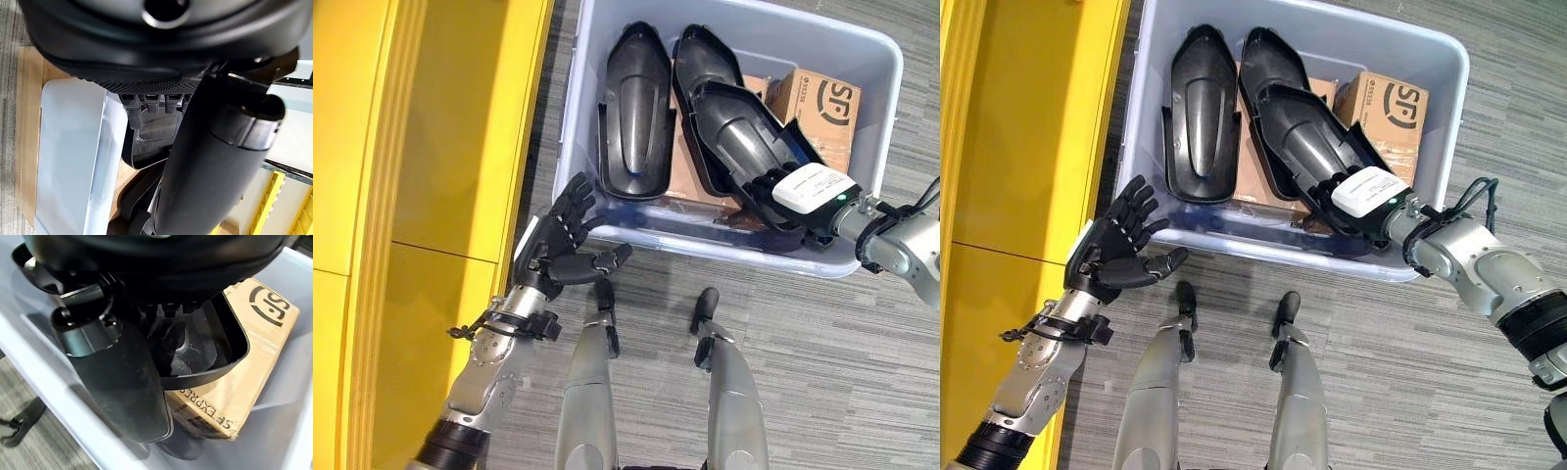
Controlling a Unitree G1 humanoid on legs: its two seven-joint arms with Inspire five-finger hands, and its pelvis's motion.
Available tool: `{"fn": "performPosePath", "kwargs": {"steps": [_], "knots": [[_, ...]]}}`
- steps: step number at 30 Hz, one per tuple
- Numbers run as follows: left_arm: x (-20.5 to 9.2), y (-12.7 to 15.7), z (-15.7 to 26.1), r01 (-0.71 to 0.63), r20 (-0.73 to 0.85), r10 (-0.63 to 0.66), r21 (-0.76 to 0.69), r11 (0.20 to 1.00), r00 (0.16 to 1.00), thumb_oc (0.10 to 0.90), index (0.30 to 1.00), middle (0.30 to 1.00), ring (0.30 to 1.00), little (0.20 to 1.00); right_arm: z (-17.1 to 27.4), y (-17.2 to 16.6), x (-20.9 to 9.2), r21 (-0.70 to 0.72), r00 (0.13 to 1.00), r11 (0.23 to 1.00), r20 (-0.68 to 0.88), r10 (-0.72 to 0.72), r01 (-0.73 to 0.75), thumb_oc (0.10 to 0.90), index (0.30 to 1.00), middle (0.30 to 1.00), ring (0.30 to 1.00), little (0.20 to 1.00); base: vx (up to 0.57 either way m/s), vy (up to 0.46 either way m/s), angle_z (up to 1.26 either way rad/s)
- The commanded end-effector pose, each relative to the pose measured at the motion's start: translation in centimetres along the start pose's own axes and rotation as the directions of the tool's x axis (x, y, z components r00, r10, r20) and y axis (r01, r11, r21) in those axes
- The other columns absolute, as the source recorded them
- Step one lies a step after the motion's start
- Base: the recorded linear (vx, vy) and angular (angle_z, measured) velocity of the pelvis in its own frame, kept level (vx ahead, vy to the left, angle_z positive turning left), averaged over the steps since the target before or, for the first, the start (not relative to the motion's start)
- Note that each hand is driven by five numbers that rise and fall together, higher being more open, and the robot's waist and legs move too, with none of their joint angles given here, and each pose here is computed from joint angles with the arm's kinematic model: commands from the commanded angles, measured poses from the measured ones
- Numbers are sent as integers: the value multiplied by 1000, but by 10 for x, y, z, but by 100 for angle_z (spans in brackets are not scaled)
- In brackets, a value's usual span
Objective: Move parts from the plastic box to the shelf.
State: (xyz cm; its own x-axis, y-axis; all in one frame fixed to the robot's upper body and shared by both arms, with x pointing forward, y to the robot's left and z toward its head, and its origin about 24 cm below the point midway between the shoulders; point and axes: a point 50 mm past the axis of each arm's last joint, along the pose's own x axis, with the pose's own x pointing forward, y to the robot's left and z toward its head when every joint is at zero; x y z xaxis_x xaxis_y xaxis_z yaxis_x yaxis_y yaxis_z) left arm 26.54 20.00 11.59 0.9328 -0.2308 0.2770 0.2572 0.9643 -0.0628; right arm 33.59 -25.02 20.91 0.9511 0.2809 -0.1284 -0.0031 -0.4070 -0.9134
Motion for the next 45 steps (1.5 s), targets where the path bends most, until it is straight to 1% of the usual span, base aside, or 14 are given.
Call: {"fn": "performPosePath", "kwargs": {"steps": [1,4,13,20,22,23,24,25,30,37,45], "knots": [[-9,-9,17,35,84,-36,11,999,996,900,1000,1000,1000,1000,-26,-40,-6,-17,986,992,-103,-130,129,900,1000,1000,1000,1000,-34,-1,3],[-9,-8,18,29,89,-30,10,1000,996,900,1000,1000,1000,1000,-27,-39,-3,-7,984,991,-118,-131,131,900,1000,1000,1000,1000,-38,3,0],[-9,-6,18,7,96,-8,5,1000,995,900,1000,1000,1000,1000,-50,-25,-3,25,965,993,-241,-106,115,900,1000,1000,1000,1000,-30,0,0],[-9,-6,19,2,104,-3,4,1000,995,900,1000,1000,1000,1000,-60,-4,-5,50,950,997,-308,-45,64,900,1000,1000,1000,1000,-19,1,3],[-8,-6,18,0,102,0,3,1000,995,900,1000,1000,1000,1000,-58,4,-3,53,952,998,-305,-5,22,900,1000,1000,1000,1000,-6,-3,2],[-9,-6,18,-2,100,2,1,1000,995,900,1000,1000,1000,1000,-57,7,-3,57,953,998,-302,7,11,625,616,616,616,616,-8,-1,4],[-9,-6,18,-2,100,2,1,1000,995,900,1000,1000,1000,1000,-57,7,-3,57,953,998,-302,7,11,584,558,558,558,558,-5,5,5],[-8,-5,18,-2,102,2,1,1000,995,900,1000,1000,1000,1000,-56,8,-2,58,955,998,-296,14,4,400,300,300,300,300,-4,-3,3],[-8,-5,18,-1,99,1,1,1000,995,900,1000,1000,1000,1000,-50,13,0,74,961,997,-276,32,-12,400,300,300,300,300,0,0,0],[-5,-6,17,10,93,-11,8,1000,996,900,1000,1000,1000,1000,-38,11,1,93,975,996,-221,18,2,400,300,300,300,300,0,0,0],[-4,-6,16,24,82,-26,21,999,996,900,1000,1000,1000,1000,-27,-3,2,84,988,996,-152,-24,37,400,300,300,300,300,-9,-1,0]]}}
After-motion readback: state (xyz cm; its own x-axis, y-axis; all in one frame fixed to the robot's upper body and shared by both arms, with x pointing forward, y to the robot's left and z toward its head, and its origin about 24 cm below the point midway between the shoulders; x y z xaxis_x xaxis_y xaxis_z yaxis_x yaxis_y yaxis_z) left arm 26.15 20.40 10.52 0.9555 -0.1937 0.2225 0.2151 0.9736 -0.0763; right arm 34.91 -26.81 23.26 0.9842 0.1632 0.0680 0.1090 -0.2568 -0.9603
